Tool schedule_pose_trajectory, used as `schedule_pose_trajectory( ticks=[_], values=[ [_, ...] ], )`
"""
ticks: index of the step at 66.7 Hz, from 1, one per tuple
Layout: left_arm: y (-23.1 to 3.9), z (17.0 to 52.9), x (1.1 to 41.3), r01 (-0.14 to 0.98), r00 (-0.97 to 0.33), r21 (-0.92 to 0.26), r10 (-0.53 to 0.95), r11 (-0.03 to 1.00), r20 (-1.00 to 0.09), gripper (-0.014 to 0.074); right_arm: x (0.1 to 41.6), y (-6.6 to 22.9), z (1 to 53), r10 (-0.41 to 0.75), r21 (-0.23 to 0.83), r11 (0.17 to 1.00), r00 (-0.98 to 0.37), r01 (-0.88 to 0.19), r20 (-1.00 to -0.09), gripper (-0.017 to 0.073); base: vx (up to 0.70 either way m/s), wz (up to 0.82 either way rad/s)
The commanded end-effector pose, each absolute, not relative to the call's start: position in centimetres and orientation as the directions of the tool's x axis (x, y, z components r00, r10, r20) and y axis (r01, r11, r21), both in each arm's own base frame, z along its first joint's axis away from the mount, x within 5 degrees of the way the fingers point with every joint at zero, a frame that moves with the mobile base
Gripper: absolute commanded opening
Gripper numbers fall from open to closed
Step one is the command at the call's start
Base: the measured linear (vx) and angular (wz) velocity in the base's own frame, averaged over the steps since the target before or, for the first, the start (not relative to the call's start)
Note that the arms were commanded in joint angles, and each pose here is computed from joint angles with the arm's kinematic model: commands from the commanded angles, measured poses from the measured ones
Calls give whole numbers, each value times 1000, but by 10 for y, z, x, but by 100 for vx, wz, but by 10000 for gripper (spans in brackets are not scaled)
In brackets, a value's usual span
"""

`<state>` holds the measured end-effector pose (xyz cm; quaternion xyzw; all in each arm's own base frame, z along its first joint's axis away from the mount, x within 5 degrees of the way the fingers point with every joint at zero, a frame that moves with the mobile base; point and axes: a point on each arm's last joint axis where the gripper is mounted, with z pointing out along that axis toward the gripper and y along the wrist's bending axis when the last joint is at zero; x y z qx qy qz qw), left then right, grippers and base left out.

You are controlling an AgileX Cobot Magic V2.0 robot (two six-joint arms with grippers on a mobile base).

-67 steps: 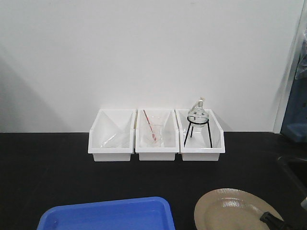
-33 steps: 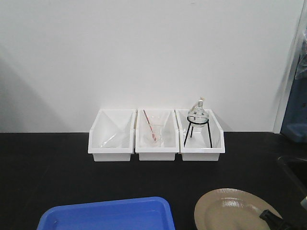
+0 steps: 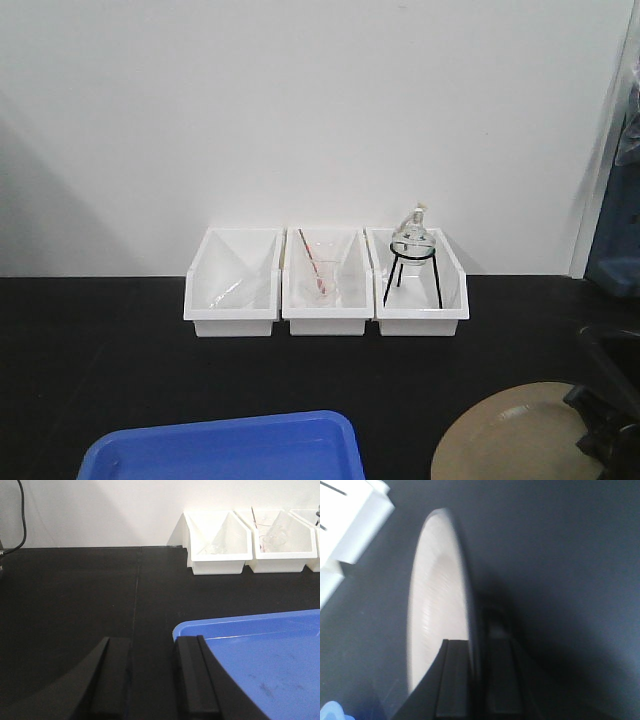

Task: Place disk in tray to left cabinet
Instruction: 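Grasp the rim of the beige plate with the right gripper, then lift the beige plate and lower it onto the blue tray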

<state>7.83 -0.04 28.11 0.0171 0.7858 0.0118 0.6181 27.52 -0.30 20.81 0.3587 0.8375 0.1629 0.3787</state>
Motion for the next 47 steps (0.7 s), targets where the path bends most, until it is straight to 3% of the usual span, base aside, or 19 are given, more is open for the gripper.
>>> schedule_pose_trajectory(
  ticks=[1, 9, 21, 34, 47],
  values=[
    [0, 296, 81, 6, -149, 31, 31, 1000, -988, 359, 276, -7, 244, 727, 618, 686, -326, 385, -604, -7, 0, 0],
    [0, 296, 81, 6, -149, 31, 31, 1000, -988, 359, 272, -8, 259, 736, 652, 676, -260, 343, -625, -5, 0, 0],
    [0, 296, 81, 6, -149, 31, 31, 1000, -988, 359, 271, 3, 279, 801, 757, 598, -160, 262, -577, -6, 0, 0],
    [0, 296, 81, 6, -149, 31, 31, 1000, -988, 359, 284, 72, 306, 773, 794, 607, -266, 43, -576, -6, 0, 0],
    [0, 296, 81, 6, -149, 30, 30, 1000, -988, 359, 294, 156, 297, 683, 789, 610, -454, -78, -572, -6, 0, 0]
  ],
)
